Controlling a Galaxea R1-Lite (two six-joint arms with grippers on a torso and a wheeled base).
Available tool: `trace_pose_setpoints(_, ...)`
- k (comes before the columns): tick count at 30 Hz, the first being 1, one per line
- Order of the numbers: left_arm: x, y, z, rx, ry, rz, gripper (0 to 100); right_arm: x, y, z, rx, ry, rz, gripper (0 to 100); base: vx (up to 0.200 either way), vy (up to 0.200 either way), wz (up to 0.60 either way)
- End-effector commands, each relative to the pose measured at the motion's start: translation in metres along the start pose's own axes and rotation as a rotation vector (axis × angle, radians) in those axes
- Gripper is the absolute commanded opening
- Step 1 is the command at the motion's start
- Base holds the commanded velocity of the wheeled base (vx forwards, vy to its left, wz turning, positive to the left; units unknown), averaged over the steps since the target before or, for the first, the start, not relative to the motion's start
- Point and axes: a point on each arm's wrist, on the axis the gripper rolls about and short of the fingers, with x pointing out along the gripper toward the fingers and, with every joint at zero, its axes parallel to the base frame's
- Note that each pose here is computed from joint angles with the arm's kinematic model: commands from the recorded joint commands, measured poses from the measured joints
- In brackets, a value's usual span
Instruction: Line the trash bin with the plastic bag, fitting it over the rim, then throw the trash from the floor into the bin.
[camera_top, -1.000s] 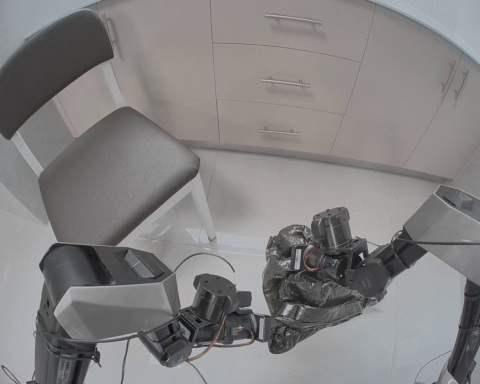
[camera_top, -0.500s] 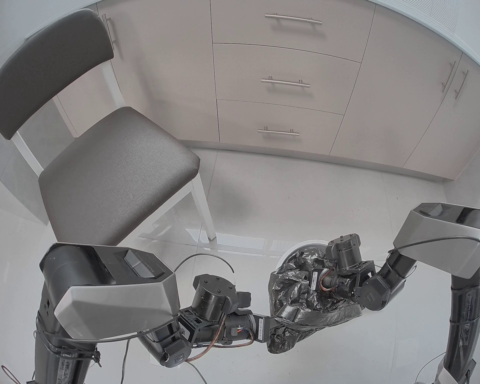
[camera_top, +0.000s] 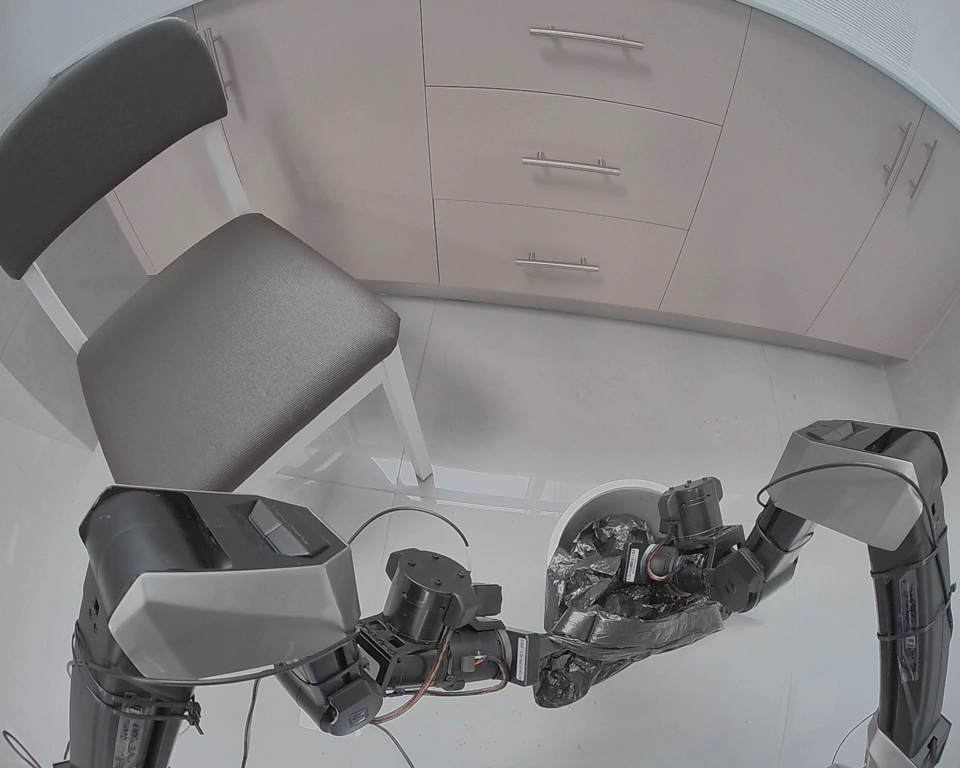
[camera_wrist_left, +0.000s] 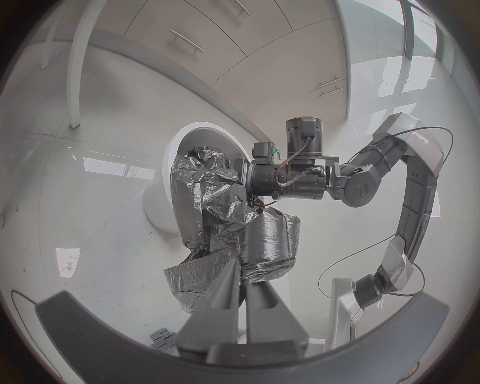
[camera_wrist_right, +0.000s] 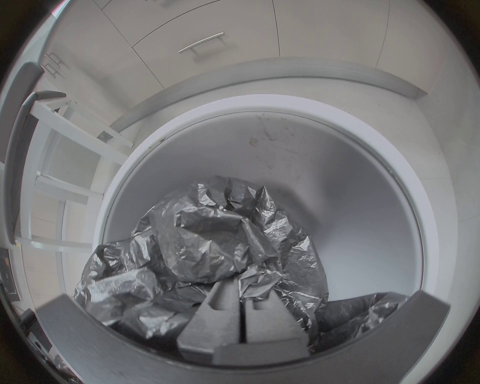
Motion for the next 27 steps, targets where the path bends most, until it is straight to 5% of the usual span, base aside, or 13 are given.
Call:
trace_pose_setpoints(1, 0.0, 0.0, 0.0, -0.001, 0.0, 0.0, 0, 0.007, -0.001, -0.002, 0.002, 0.003, -0.003, 0, 0.0, 0.0, 0.0)
trace_pose_setpoints(5, 0.0, 0.0, 0.0, -0.001, 0.0, 0.0, 0, 0.008, -0.001, -0.002, 0.0, 0.003, -0.003, 0, 0.0, 0.0, 0.0)
trace_pose_setpoints(6, 0.0, 0.001, 0.0, -0.001, -0.001, 0.001, 0, 0.007, -0.001, -0.001, 0.002, 0.001, -0.004, 100, 0.0, 0.0, 0.0)
trace_pose_setpoints(14, -0.001, 0.001, 0.002, -0.017, -0.003, 0.003, 0, -0.016, -0.002, 0.009, 0.026, -0.033, 0.001, 100, 0.0, 0.0, 0.0)
trace_pose_setpoints(20, -0.003, 0.001, 0.013, -0.142, -0.037, -0.01, 0, -0.078, 0.0, 0.04, 0.088, -0.136, 0.069, 100, 0.0, 0.0, 0.0)
trace_pose_setpoints(27, -0.003, 0.001, 0.013, -0.15, -0.039, -0.01, 0, -0.123, -0.002, 0.03, 0.102, -0.12, 0.116, 100, 0.0, 0.0, 0.0)
